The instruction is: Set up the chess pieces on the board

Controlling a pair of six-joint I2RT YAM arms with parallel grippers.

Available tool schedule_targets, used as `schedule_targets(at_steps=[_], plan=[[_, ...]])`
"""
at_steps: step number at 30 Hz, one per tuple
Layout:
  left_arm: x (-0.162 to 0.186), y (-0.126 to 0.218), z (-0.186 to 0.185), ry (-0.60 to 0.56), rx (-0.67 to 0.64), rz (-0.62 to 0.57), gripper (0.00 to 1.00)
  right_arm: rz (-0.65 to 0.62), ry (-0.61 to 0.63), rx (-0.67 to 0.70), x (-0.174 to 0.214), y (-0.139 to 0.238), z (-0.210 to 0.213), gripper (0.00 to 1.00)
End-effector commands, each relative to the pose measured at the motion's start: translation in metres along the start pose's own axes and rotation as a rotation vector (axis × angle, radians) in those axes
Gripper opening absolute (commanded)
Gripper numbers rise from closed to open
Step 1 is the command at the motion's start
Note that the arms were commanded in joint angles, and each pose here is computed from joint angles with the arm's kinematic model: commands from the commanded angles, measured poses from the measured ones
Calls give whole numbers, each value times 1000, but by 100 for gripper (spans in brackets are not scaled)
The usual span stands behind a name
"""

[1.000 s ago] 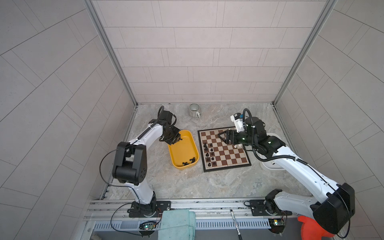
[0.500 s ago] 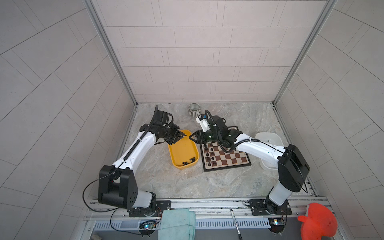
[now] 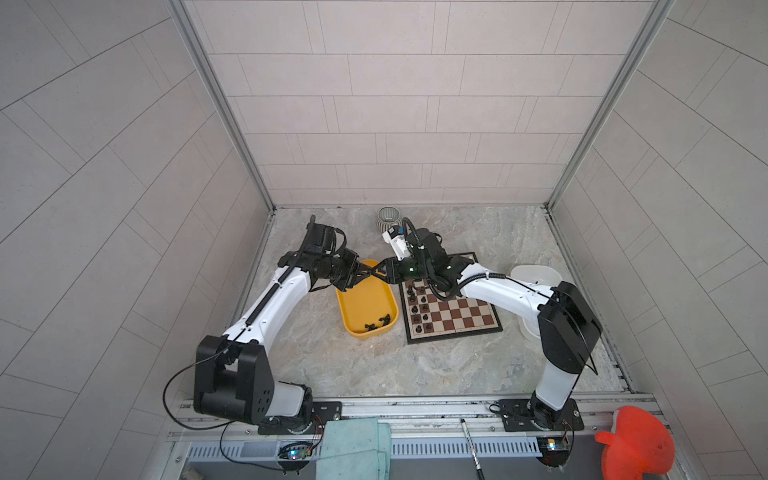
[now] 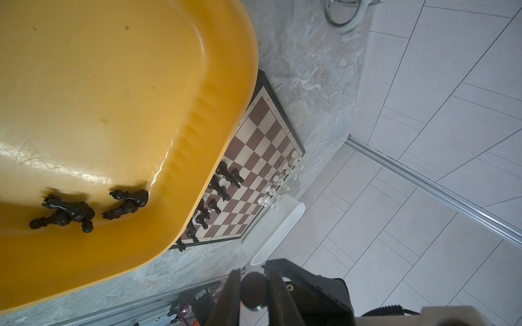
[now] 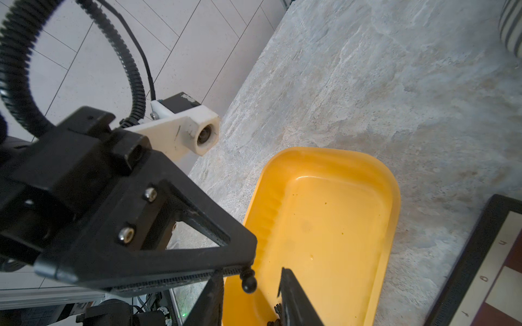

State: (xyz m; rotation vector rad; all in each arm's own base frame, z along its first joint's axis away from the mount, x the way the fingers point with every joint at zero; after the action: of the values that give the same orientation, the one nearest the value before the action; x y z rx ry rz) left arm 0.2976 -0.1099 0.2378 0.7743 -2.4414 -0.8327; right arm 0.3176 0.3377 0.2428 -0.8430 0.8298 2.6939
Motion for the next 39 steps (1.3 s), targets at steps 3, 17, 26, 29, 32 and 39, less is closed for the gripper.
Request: schedule_targets(at_steps=[3, 17, 26, 29, 32, 39], plan=[[8, 5, -6, -12, 36, 17, 21, -9, -5, -47, -4, -3, 9, 31], [12, 1, -2, 3, 36, 38, 21, -8, -28, -78, -3, -8, 9, 7], [-2, -2, -13, -109, 73, -18, 76, -28, 36, 36, -16, 25, 2, 0], [-10, 3, -18, -289, -19, -82, 100, -14, 26, 156, -26, 52, -11, 0], [-9, 10, -15, -487, -131, -91, 100, 38, 45, 342, -32, 77, -30, 0], [1, 15, -2, -782, -285, -64, 100, 223, 153, 747, -29, 75, -78, 0]])
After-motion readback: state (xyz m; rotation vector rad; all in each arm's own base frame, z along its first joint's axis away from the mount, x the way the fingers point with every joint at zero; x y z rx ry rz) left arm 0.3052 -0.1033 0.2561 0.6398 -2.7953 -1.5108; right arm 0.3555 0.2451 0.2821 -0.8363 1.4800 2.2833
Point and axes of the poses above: each gripper's point midway between its finger pads, its own y axis back along the fingers, its own z axis along the line the jaws close on, x = y × z, the point moved 8 cm from there along y, back along the fingers, and after that the axes turned 6 degrees about -y, right-handed, at the moved point
